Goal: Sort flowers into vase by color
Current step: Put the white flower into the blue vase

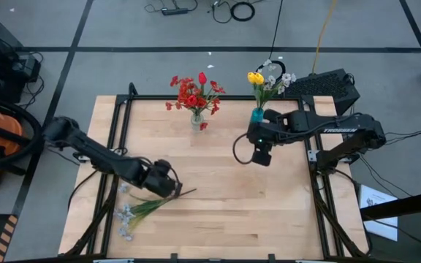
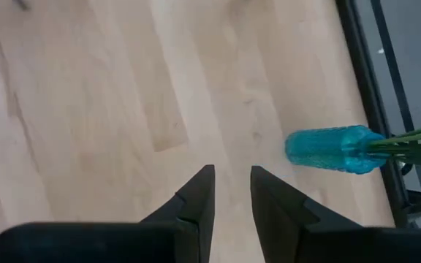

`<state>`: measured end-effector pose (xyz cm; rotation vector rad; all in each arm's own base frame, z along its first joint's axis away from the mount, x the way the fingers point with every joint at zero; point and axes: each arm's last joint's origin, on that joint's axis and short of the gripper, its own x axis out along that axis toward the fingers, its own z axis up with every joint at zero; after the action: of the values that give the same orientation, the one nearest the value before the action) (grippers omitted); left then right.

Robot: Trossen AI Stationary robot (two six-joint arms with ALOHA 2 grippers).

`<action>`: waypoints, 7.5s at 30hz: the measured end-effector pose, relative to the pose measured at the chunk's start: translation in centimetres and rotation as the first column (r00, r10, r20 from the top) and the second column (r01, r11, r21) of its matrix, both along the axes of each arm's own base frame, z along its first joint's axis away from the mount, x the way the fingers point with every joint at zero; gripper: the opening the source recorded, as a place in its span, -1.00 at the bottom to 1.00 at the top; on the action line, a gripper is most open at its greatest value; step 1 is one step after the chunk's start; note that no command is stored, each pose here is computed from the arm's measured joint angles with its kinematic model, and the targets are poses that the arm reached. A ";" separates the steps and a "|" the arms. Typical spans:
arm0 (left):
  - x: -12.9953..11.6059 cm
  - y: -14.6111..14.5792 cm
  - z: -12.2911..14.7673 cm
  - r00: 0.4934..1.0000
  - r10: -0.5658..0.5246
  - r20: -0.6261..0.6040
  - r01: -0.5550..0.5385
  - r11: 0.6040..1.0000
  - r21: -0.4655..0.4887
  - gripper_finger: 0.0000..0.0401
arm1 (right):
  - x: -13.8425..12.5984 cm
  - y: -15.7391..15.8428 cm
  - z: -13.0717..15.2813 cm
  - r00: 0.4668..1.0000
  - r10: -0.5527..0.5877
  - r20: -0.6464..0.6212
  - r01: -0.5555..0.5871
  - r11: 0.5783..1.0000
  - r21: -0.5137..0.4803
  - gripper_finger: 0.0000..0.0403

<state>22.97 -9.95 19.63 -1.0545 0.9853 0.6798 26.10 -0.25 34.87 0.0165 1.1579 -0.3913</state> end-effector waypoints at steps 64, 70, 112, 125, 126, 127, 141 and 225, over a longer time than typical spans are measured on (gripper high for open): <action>22.7 7.5 0.1 -0.111 -0.764 -0.636 0.865 -0.389 0.316 -0.92 | -5.1 11.6 -0.5 0.813 -0.581 0.044 0.551 0.792 0.262 -0.60; 22.9 5.7 0.8 -0.135 -0.741 -0.658 0.831 -0.446 0.332 -0.63 | -5.2 11.9 -0.4 0.777 -0.620 0.111 0.577 0.771 0.270 -0.60; -1.2 10.0 4.7 0.790 -0.598 -0.134 0.578 0.653 0.489 -0.15 | 8.3 7.7 -7.2 0.912 -0.393 0.118 0.334 0.877 0.345 -0.41; -4.1 9.0 3.8 0.844 -0.533 -0.066 0.494 0.723 0.483 -0.15 | 11.3 5.6 -14.9 0.932 -0.322 -0.168 0.358 0.895 0.265 0.10; -4.2 8.9 3.7 0.843 -0.534 -0.068 0.497 0.723 0.480 -0.15 | 11.4 5.4 -15.3 0.928 -0.324 -0.182 0.364 0.893 0.265 0.13; -4.2 8.9 3.7 0.845 -0.531 -0.064 0.494 0.727 0.477 -0.15 | 11.5 5.3 -15.7 0.925 -0.323 -0.198 0.368 0.890 0.269 0.17; -4.1 8.8 3.7 0.852 -0.519 -0.063 0.481 0.730 0.485 -0.15 | 12.9 2.7 -19.5 0.921 -0.274 -0.278 0.358 0.876 0.322 0.28; -2.3 13.0 5.5 0.886 -0.438 0.152 0.268 0.750 0.605 -0.15 | -9.3 -5.0 -9.4 0.287 -0.008 0.958 0.464 0.876 -0.132 -1.00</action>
<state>20.71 3.08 25.10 -0.3899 0.6356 0.4378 16.77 -5.26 25.52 0.0671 -0.1803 -0.7590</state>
